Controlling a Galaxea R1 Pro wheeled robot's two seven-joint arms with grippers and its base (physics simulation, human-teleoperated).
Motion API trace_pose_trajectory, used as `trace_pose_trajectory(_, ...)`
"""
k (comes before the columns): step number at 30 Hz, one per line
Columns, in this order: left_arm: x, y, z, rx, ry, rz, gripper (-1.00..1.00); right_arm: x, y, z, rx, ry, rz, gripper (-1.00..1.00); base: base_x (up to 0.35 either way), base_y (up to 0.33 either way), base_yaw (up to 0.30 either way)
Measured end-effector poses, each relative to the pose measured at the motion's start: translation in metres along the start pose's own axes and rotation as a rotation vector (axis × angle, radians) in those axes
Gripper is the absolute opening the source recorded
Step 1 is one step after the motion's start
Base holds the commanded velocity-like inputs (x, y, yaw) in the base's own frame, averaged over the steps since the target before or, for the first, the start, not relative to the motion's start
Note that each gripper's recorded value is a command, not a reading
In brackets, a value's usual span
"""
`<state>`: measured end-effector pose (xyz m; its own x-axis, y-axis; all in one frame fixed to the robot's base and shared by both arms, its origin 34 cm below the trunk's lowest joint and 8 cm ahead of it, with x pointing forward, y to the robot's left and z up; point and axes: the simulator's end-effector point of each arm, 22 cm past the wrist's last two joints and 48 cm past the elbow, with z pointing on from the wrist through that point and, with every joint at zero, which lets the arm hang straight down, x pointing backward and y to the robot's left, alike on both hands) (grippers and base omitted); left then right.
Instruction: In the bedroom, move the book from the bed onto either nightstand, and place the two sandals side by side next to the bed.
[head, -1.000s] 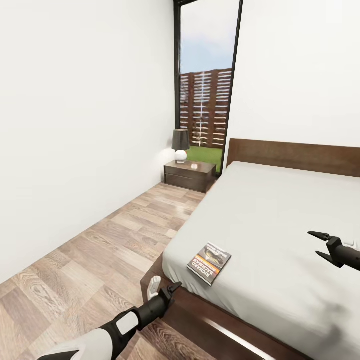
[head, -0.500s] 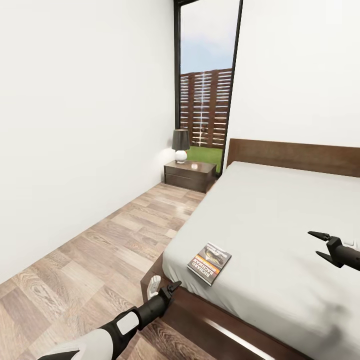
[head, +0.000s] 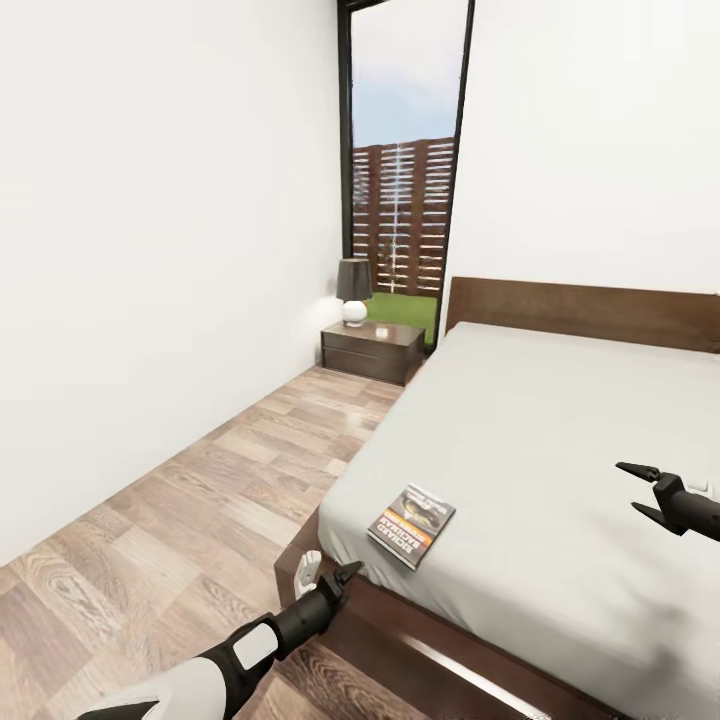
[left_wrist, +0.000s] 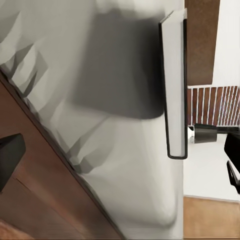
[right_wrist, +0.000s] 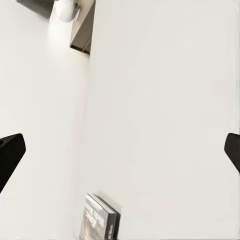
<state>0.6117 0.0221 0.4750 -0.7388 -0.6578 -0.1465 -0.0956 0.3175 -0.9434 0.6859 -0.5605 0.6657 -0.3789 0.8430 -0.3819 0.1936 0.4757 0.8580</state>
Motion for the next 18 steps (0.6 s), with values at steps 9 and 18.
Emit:
trace_pose_trajectory(9,0.0003,-0.0007,0.0000,0.003,0.001,0.000,1.00,0.0006,0.0001,0.0004,0.000,0.001,0.000,1.00,0.000,0.000,-0.146)
trace_pose_trajectory(18,0.0004,-0.0008,-0.0001,0.004,0.002,0.000,1.00,0.0004,0.0001,0.0004,0.000,0.001,0.000,1.00,0.000,0.000,-0.040)
